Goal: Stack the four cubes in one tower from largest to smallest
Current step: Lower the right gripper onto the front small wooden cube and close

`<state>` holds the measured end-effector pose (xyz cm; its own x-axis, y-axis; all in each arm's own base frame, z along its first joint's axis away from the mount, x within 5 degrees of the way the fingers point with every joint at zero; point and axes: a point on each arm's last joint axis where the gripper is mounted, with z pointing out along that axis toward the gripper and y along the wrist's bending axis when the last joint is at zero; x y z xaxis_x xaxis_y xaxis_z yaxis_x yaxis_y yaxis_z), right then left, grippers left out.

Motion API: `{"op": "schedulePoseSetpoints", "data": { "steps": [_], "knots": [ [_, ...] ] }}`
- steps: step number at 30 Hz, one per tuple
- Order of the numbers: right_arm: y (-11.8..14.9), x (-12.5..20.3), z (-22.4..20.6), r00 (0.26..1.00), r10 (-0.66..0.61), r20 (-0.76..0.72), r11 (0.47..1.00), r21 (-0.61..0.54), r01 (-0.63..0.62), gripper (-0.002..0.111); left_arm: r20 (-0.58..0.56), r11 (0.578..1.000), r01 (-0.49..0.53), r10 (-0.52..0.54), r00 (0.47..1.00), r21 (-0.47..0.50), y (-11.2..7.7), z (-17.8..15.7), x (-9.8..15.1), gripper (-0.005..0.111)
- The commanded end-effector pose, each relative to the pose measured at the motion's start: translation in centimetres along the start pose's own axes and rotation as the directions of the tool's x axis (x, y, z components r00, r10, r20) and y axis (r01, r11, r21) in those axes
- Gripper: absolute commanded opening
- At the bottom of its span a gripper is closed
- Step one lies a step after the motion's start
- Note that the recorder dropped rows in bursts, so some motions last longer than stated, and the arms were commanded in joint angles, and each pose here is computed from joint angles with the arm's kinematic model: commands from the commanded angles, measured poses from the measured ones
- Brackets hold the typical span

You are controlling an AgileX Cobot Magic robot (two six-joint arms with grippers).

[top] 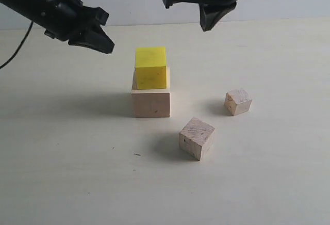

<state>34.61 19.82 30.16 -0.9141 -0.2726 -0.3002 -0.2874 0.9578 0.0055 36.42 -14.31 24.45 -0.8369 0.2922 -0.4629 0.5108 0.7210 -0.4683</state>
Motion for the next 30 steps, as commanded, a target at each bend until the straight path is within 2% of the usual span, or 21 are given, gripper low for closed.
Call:
{"op": "schedulePoseSetpoints", "data": {
  "steps": [1, 6, 10, 13, 16, 19, 22, 27, 30],
  "knots": [
    [-0.5, 2.7, 0.8, 1.0, -0.018, 0.007, 1.0, -0.015, 0.019, 0.0, 0.057, 0.998, -0.021, 0.025, 0.998, -0.064, -1.0, -2.5, 0.5, 0.0],
    [-0.5, 6.8, 1.0, 0.993, -0.118, 0.023, 0.985, -0.121, 0.12, 0.0, 0.13, 0.993, -0.014, 0.029, 0.991, -0.115, -1.9, -4.2, 2.2, 0.0],
    [-1.0, 9.9, 1.4, 0.969, -0.245, -0.044, 0.961, -0.14, 0.237, 0.0, 0.162, 0.992, 0.0, 0.021, 0.987, -0.124, -2.6, -5.1, 3.7, 0.0],
    [-1.1, 11.1, 2.3, 0.923, -0.376, -0.077, 0.918, -0.167, 0.36, 0.0, 0.168, 0.992, -0.006, 0.027, 0.986, -0.123, -3.2, -5.8, 4.4, 0.0],
    [-0.4, 11.6, 3.1, 0.89, -0.452, -0.052, 0.868, -0.257, 0.426, 0.001, 0.176, 0.992, -0.013, 0.035, 0.984, -0.122, -3.7, -6.4, 4.9, 0.0],
    [0.4, 11.5, 3.7, 0.863, -0.505, -0.002, 0.816, -0.328, 0.476, 0.012, 0.178, 0.993, -0.02, 0.041, 0.983, -0.118, -4.1, -6.8, 5.1, 0.0],
    [0.7, 11.3, 4.3, 0.829, -0.558, 0.032, 0.772, -0.345, 0.533, 0.032, 0.173, 0.994, -0.021, 0.04, 0.984, -0.112, -4.2, -6.8, 5.1, 0.0],
    [0.8, 11.2, 6.3, 0.821, -0.57, -0.012, 0.772, -0.351, 0.53, 0.065, 0.156, 0.995, -0.023, 0.038, 0.987, -0.1, -4.3, -6.8, 5.3, 0.0],
    [0.8, 11.2, 7.5, 0.821, -0.569, -0.037, 0.775, -0.357, 0.521, 0.069, 0.146, 0.995, -0.024, 0.037, 0.989, -0.094, -4.3, -6.8, 5.4, 0.0]
  ]
}}
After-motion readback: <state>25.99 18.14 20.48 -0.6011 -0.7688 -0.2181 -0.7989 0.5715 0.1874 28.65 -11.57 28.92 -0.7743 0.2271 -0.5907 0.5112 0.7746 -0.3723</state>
